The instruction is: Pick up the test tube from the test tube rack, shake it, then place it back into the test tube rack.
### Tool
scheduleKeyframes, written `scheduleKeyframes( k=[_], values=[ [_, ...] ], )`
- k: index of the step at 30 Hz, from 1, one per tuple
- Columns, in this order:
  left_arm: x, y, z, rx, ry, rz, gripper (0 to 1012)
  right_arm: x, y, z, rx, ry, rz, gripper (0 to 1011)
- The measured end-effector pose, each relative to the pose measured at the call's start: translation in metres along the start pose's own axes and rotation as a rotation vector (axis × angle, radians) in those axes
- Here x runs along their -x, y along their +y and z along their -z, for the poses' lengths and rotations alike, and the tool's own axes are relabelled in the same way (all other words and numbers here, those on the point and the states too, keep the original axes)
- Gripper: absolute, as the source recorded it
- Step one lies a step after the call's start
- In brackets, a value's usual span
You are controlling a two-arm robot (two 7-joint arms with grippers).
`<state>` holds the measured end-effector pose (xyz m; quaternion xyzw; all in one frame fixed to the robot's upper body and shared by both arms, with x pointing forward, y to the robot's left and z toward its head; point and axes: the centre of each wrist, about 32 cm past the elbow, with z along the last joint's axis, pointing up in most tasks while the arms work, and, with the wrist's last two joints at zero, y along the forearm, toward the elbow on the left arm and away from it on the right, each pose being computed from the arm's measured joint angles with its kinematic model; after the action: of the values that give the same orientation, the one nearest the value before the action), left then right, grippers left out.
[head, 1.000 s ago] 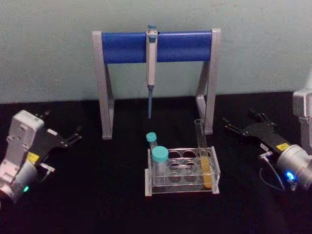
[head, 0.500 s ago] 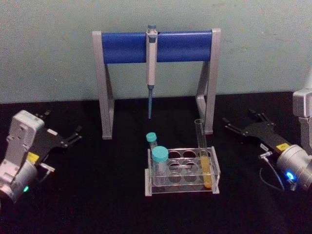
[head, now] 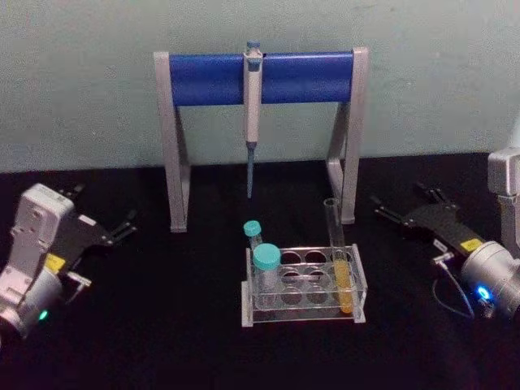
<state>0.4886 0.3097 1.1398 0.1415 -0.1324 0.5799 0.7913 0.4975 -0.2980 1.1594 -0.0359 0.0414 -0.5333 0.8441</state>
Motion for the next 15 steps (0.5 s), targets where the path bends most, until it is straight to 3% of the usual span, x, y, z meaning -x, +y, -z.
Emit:
scheduleKeyframes(
  k=[15],
  values=[
    [0.0, 0.0, 0.0, 0.0, 0.0, 0.0, 1001, 0.0, 0.0, 0.0, 0.0, 0.0, 0.0, 1000]
  ],
)
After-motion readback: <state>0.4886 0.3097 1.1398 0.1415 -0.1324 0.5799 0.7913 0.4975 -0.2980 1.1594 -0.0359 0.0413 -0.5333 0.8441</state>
